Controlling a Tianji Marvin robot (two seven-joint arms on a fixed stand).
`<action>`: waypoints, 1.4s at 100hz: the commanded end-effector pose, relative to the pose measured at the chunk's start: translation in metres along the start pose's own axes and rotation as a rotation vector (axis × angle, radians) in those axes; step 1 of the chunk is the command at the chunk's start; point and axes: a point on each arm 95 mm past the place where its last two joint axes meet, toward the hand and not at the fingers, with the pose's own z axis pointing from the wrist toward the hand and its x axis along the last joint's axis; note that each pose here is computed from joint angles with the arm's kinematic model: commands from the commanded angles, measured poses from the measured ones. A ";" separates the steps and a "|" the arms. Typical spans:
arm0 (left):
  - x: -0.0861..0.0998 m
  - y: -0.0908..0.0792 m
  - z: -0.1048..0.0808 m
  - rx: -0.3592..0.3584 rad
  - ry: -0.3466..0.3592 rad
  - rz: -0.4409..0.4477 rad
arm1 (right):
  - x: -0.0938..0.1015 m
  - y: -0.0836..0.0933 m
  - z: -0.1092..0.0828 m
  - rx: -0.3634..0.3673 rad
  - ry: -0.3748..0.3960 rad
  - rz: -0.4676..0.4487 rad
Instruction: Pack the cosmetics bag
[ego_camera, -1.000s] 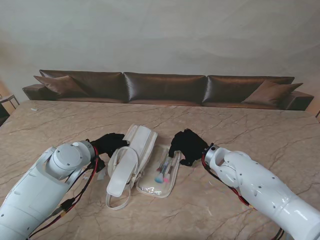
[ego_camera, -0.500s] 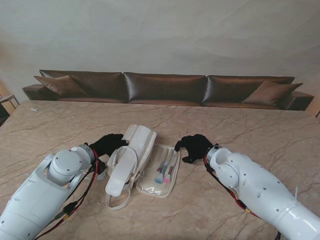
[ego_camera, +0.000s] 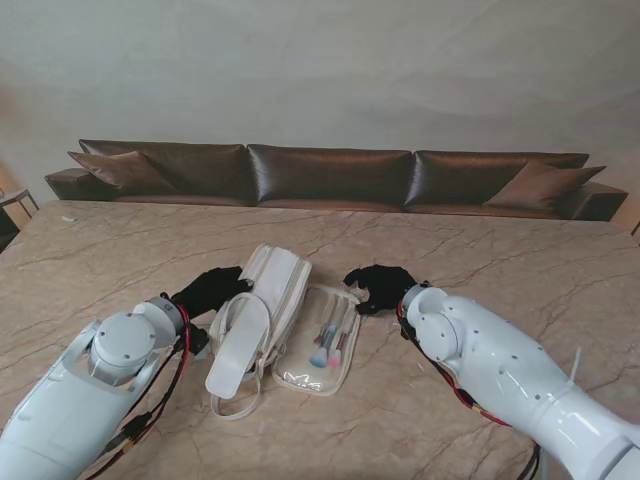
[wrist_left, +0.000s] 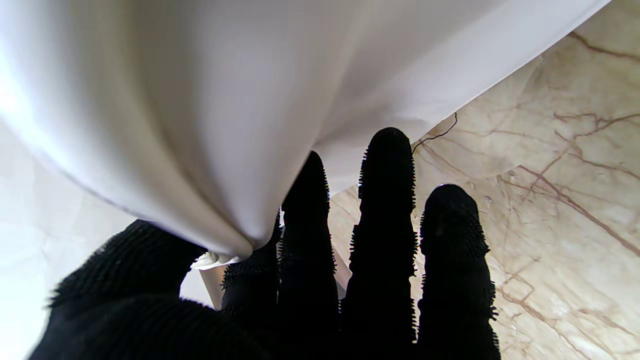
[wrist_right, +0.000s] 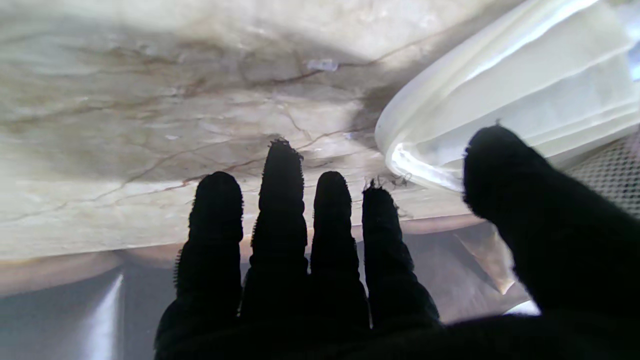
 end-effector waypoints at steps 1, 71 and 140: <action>0.006 0.001 -0.001 0.006 0.026 -0.006 | 0.003 0.004 0.006 0.002 -0.007 0.012; 0.010 0.006 0.008 0.029 0.021 -0.030 | -0.003 -0.019 0.025 0.238 -0.026 0.290; 0.014 0.010 0.014 0.029 0.005 -0.023 | 0.005 -0.041 0.006 0.325 -0.048 0.823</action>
